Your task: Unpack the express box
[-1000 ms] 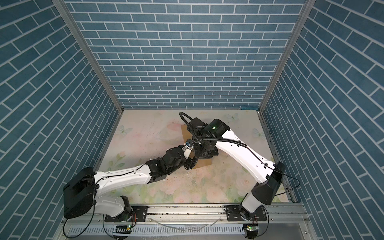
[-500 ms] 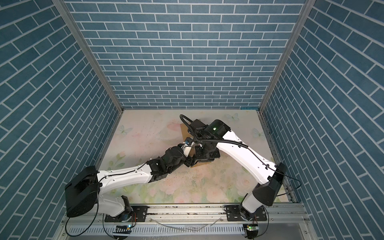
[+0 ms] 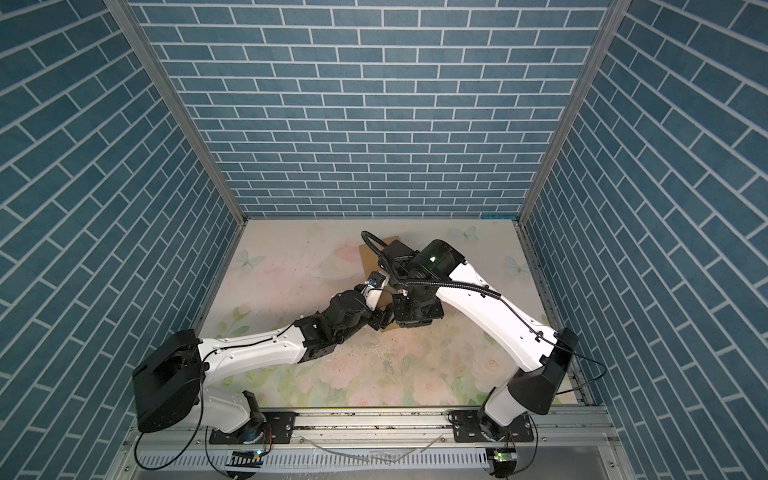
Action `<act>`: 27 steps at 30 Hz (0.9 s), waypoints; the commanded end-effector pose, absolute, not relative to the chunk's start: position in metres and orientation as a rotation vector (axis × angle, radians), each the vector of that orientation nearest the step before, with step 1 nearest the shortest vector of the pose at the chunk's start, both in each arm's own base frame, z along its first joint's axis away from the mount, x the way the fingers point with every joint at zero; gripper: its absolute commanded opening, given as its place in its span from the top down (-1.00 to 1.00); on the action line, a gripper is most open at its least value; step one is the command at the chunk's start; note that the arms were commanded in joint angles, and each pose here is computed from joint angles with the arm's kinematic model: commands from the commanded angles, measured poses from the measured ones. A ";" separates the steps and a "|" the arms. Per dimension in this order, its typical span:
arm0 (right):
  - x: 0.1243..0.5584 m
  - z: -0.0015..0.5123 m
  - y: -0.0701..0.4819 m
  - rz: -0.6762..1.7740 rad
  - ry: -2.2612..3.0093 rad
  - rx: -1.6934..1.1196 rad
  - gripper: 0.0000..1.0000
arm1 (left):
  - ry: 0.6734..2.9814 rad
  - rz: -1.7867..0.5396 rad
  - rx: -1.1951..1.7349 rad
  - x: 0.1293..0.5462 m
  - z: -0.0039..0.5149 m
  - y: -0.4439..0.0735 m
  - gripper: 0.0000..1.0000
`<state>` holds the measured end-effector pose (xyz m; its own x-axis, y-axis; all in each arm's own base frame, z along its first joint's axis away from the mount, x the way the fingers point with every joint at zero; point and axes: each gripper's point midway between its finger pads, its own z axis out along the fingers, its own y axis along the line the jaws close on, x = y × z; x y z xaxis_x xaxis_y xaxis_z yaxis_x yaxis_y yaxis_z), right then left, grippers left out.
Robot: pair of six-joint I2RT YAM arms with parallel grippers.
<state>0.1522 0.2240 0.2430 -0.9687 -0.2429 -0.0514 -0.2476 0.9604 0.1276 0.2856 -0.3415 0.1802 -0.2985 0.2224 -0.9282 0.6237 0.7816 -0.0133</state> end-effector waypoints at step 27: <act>0.175 0.279 0.197 0.306 2.861 -0.243 1.00 | 1.987 -0.687 0.845 0.208 0.178 -0.330 -0.61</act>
<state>0.1602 0.1967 0.2720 -0.9691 -0.1613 -0.1867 -0.1934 0.9664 0.1690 0.2360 -0.3372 0.1921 -0.3342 0.2530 -0.9079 0.7389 0.6683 -0.0858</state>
